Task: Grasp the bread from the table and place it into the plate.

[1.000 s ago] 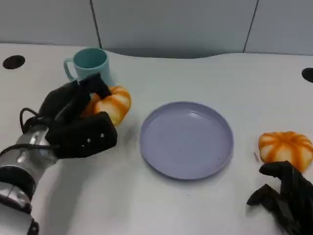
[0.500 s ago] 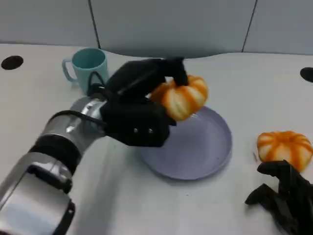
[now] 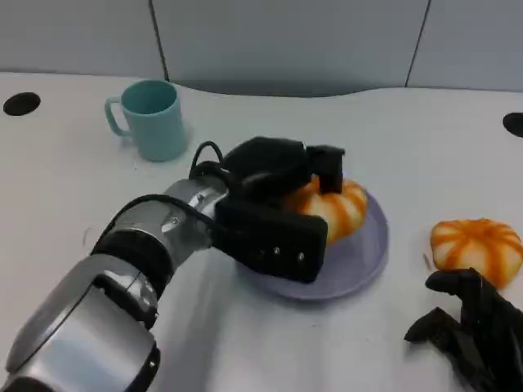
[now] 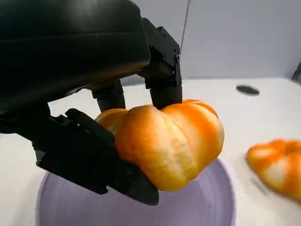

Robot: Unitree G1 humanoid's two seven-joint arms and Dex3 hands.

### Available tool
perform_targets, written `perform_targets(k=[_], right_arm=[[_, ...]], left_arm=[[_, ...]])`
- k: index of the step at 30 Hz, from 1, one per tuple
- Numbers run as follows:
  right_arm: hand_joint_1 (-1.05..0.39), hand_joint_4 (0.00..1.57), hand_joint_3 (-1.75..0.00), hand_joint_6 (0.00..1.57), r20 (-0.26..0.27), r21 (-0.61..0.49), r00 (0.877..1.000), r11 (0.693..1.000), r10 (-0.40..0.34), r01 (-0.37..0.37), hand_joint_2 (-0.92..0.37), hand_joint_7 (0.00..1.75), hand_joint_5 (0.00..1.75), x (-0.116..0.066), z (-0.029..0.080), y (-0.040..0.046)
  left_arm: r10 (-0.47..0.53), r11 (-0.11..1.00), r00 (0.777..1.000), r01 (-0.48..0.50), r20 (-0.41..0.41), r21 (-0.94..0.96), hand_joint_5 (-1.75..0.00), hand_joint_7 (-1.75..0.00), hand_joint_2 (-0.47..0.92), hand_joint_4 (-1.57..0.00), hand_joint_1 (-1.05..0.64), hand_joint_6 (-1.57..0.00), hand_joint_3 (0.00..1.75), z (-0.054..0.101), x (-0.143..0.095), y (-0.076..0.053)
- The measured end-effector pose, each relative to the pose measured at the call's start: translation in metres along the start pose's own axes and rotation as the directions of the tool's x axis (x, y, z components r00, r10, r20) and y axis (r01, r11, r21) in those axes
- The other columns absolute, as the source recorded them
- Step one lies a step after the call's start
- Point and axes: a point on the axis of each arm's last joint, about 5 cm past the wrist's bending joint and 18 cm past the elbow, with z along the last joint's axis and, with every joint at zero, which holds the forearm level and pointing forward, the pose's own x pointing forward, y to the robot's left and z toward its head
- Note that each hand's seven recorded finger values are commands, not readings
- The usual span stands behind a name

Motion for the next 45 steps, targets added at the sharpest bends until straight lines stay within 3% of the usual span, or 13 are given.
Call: perform_targets(k=[1,5,8,12,15,19,31,34,37,40,45], right_arm=[[-0.34,0.48,-0.64,0.27,-0.001,0.002,1.000,1.000,0.001,-0.001,-0.92,1.67,1.75,0.000,0.000,0.0003],[-0.35,0.48,-0.63,0.28,0.002,0.005,1.000,1.000,0.003,-0.003,-0.92,1.66,1.75,0.000,-0.002,0.0015],[-0.36,0.48,-0.63,0.28,0.002,0.006,1.000,1.000,0.004,-0.004,-0.92,1.66,1.75,-0.001,-0.002,0.0021],[-0.36,0.47,-0.64,0.27,0.007,0.002,1.000,1.000,0.006,-0.006,-0.92,1.66,1.75,-0.001,-0.003,0.0026],[-0.36,0.48,-0.63,0.28,0.012,0.001,1.000,1.000,0.007,-0.007,-0.92,1.66,1.75,-0.001,-0.003,0.0024],[-0.36,0.48,-0.62,0.28,0.012,0.002,1.000,1.000,0.004,-0.004,-0.92,1.65,1.75,-0.001,-0.003,0.0024],[-0.36,0.47,-0.63,0.27,0.010,0.007,1.000,1.000,0.004,-0.004,-0.92,1.66,1.75,-0.001,-0.003,0.0016],[-0.36,0.46,-0.63,0.27,0.010,0.007,1.000,1.000,0.007,-0.007,-0.92,1.66,1.75,0.000,-0.003,0.0015],[-0.36,0.47,-0.63,0.27,0.010,0.006,1.000,1.000,0.006,-0.006,-0.92,1.66,1.75,-0.001,-0.003,0.0008],[-0.36,0.48,-0.64,0.27,0.008,-0.001,1.000,1.000,0.009,-0.009,-0.92,1.67,1.75,-0.001,-0.002,-0.0005],[-0.36,0.47,-0.64,0.27,0.008,-0.005,1.000,1.000,0.021,-0.021,-0.92,1.67,1.75,-0.001,-0.002,-0.0019]], left_arm=[[-0.022,0.999,1.000,0.022,0.005,0.029,-1.71,-1.65,0.81,-0.64,-0.34,-0.46,0.12,0.000,0.000,-0.001],[-0.100,0.991,0.995,0.099,0.002,0.095,-1.34,-1.10,0.87,-0.44,-0.45,-0.43,0.02,-0.002,-0.002,-0.004],[-0.139,0.983,0.990,0.140,-0.013,0.116,-0.81,-0.39,0.91,-0.22,-0.55,-0.40,0.00,-0.003,-0.002,0.000],[-0.163,0.976,0.986,0.164,-0.020,0.146,-0.48,-0.11,0.92,-0.02,-0.69,-0.24,0.00,-0.003,0.000,0.004],[-0.164,0.975,0.986,0.165,-0.016,0.149,-0.22,-0.05,0.92,0.00,-0.76,-0.15,0.02,-0.003,0.000,0.003],[-0.157,0.976,0.987,0.157,-0.009,0.150,-0.02,-0.02,0.92,0.00,-0.82,-0.09,0.06,-0.003,-0.001,0.005],[-0.075,0.997,0.997,0.074,0.019,0.029,-0.01,-0.02,0.92,-0.01,-0.92,-0.10,0.17,-0.011,-0.005,0.037],[0.023,0.996,0.997,-0.017,0.072,-0.086,-0.04,-0.04,0.92,-0.07,-0.91,-0.14,0.19,-0.018,-0.016,0.054],[0.152,0.971,0.983,-0.130,0.100,-0.200,-0.07,-0.06,0.92,-0.12,-0.83,-0.20,0.17,-0.031,-0.034,0.067],[0.266,0.909,0.960,-0.218,0.090,-0.356,-0.09,-0.06,0.92,-0.15,-0.77,-0.23,0.16,-0.046,-0.057,0.056],[0.405,0.729,0.914,-0.317,0.010,-0.607,-0.12,-0.05,0.92,-0.20,-0.79,-0.23,0.17,-0.064,-0.101,0.013]])
